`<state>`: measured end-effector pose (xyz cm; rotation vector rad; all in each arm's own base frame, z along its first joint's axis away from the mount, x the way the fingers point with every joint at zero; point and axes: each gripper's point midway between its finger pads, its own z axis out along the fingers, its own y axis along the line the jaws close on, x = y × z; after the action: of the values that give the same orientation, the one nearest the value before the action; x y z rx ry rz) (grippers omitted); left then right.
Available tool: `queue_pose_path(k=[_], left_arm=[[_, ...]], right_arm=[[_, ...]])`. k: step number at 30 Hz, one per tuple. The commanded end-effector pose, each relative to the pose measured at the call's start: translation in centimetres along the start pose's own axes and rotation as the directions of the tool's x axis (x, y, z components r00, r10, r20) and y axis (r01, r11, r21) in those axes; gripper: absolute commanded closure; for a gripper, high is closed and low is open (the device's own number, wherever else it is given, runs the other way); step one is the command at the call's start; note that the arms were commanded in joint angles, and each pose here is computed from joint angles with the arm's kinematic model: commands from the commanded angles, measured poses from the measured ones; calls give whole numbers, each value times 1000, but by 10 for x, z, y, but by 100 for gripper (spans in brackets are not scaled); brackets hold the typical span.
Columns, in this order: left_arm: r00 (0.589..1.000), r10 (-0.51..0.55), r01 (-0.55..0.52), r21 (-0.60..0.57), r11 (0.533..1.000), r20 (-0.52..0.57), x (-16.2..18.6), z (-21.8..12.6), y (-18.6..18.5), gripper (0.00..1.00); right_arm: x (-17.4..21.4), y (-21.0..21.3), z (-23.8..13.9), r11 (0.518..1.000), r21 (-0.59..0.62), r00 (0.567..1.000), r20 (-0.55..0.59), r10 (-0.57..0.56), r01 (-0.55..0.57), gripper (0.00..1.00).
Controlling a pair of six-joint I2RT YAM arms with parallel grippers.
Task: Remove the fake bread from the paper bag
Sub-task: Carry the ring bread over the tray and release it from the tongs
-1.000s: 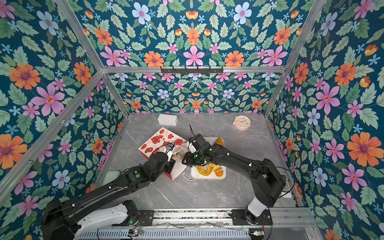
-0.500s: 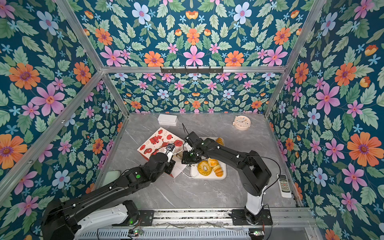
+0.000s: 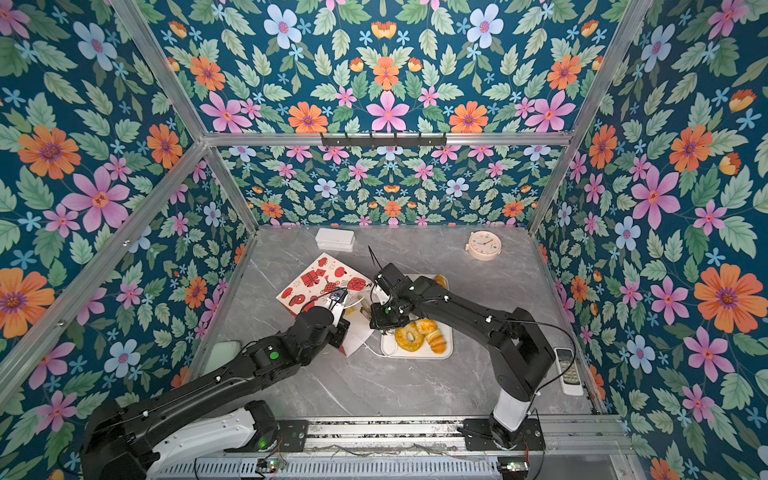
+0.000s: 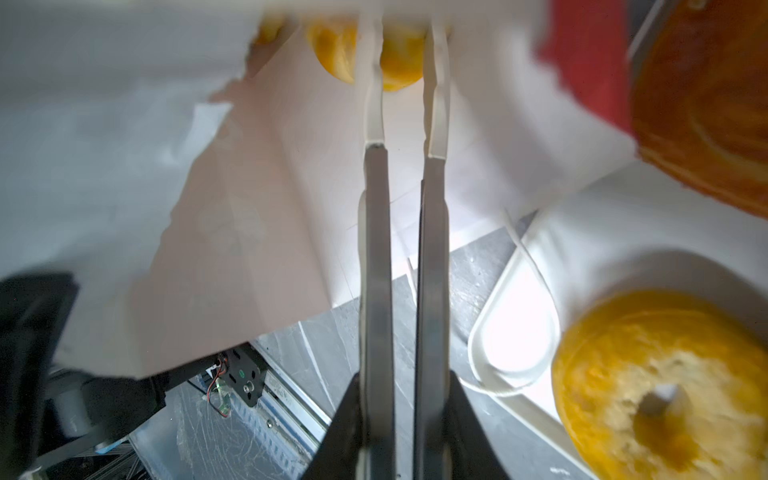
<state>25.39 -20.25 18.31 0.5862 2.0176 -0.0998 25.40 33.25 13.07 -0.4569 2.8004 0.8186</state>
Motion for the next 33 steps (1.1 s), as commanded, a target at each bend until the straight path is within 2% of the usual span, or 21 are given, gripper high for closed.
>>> queue_pose_path(k=[1,12,17,23,33], left_arm=[[999,-22,23,-48,999,29,-7,0,8,98],[999,-44,46,-110,993,20,-6,6,18,98],[998,-53,55,-138,989,22,-1,4,25,98],[997,-70,74,-155,985,29,5,-3,34,98],[996,-79,85,-154,984,41,7,-9,38,98]], right_arm=[[6,4,-16,1000,-17,1000,18,-4,4,85],[62,-10,-65,999,-20,999,23,28,-28,85],[82,-24,-89,998,33,998,43,51,-52,84],[96,-43,-100,990,107,995,57,81,-87,84],[110,-58,-113,978,159,989,79,123,-135,83]])
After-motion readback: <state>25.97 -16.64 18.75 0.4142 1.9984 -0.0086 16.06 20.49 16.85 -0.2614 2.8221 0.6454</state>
